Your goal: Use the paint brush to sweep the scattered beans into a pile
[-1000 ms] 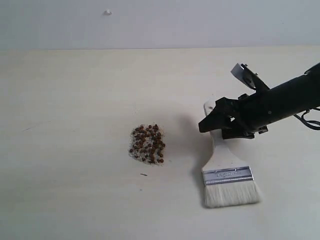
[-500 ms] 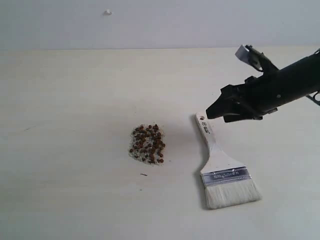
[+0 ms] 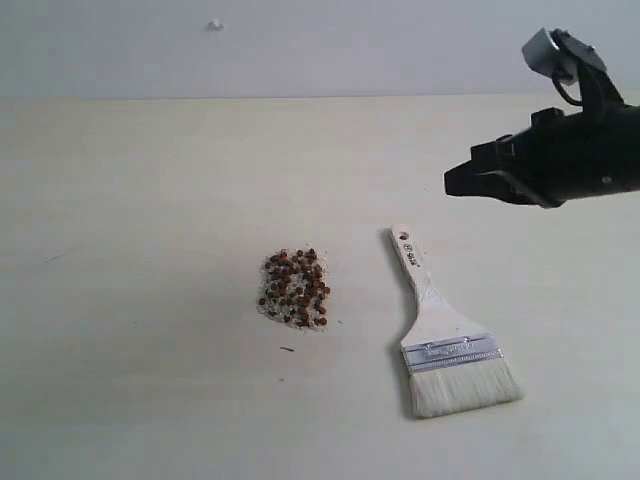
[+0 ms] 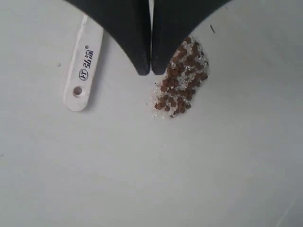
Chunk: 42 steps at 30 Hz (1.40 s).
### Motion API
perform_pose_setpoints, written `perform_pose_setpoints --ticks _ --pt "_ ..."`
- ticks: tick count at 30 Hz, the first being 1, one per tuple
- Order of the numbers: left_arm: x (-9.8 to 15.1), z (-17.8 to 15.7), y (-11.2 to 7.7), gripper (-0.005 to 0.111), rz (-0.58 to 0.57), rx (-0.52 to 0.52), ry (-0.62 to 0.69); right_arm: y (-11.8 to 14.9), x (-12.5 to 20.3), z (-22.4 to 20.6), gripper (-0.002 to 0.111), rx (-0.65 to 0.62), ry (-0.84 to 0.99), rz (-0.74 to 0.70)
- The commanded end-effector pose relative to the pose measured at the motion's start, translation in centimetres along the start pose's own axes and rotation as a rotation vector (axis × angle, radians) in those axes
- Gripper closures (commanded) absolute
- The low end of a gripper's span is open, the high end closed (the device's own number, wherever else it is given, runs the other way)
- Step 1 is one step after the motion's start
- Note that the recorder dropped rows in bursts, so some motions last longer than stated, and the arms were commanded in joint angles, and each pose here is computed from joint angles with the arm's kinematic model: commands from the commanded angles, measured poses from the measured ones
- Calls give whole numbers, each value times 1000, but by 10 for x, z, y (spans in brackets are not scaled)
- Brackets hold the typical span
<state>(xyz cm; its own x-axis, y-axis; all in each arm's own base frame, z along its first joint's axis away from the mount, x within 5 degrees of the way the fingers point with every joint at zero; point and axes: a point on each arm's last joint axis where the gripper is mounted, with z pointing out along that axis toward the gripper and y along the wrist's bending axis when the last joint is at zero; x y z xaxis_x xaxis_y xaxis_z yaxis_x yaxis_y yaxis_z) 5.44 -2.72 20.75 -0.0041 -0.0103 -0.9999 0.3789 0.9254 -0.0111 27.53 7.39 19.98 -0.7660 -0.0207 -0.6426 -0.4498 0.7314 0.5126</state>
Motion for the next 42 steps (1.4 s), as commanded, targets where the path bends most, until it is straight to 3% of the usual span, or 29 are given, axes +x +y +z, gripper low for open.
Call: perform_pose_setpoints --ticks 1,10,33,38,42 --pt "0 0 0 107 -8 2 -3 9 37 -16 108 23 -123 -59" --pt "0 0 0 107 -8 2 -3 19 93 -28 108 29 -45 -53" --pt "0 0 0 107 -8 2 -3 17 92 -28 108 40 -43 -66" --pt "0 0 0 107 -8 2 -3 11 87 -41 108 218 -77 -130" --pt "0 0 0 107 -8 2 -3 24 75 -73 108 360 -233 -204"
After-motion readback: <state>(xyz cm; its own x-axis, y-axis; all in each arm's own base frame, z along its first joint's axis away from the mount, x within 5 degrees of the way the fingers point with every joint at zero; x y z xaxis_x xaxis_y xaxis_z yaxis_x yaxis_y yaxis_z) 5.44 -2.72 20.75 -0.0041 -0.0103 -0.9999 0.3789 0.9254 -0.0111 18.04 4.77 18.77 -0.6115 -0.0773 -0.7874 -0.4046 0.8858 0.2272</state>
